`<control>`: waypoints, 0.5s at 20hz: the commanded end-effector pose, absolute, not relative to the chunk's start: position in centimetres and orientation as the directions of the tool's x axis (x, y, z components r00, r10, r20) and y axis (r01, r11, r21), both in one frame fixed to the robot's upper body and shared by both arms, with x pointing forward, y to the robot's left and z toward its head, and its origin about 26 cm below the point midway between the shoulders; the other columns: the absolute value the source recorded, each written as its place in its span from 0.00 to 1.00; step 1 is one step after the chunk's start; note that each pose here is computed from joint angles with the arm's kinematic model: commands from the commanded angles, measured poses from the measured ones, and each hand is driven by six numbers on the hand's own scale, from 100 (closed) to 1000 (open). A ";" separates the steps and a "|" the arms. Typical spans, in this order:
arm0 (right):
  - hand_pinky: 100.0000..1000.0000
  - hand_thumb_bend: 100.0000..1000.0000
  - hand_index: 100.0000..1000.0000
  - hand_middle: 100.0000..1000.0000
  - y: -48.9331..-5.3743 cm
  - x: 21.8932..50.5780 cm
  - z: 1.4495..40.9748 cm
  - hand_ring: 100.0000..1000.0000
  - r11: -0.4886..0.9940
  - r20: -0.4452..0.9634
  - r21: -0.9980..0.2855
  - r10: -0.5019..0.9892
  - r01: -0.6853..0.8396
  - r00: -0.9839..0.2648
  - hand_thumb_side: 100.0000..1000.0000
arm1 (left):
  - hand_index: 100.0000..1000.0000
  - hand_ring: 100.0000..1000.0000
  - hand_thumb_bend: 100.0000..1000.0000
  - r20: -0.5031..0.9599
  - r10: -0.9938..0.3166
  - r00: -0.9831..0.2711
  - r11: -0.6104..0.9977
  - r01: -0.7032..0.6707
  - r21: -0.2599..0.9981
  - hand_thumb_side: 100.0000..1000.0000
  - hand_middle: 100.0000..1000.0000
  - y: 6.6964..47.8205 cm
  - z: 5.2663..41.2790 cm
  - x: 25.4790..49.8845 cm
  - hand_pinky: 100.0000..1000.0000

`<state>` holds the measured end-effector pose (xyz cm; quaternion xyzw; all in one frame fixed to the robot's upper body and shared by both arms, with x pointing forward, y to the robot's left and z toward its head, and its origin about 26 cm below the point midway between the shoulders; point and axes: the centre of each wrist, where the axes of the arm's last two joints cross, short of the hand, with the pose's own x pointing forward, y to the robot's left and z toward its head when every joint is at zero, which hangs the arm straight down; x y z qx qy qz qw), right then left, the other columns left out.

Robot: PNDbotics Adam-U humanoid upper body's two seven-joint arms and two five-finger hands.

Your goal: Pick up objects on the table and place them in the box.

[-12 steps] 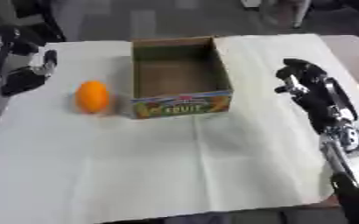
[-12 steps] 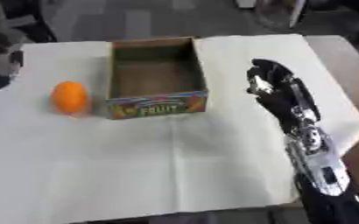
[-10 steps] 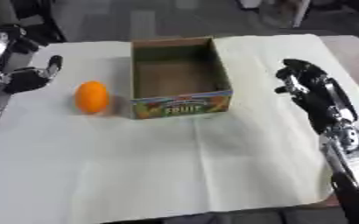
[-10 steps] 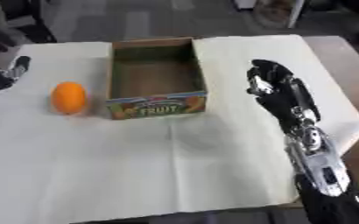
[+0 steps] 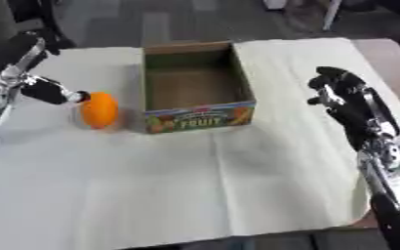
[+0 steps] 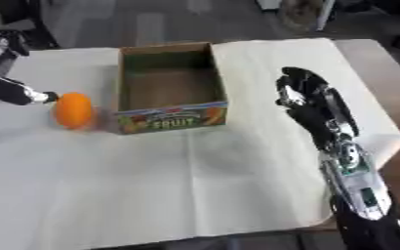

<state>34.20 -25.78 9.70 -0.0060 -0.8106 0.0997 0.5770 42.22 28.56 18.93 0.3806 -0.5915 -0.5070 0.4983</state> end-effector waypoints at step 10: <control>0.58 0.00 0.77 0.59 -26.2 34.3 10.3 0.75 0.975 0.927 -0.192 0.143 -0.111 -0.347 0.31 | 0.81 0.72 0.81 0.112 -0.984 -0.141 0.080 0.212 0.974 0.08 0.72 27.8 15.8 45.5 0.70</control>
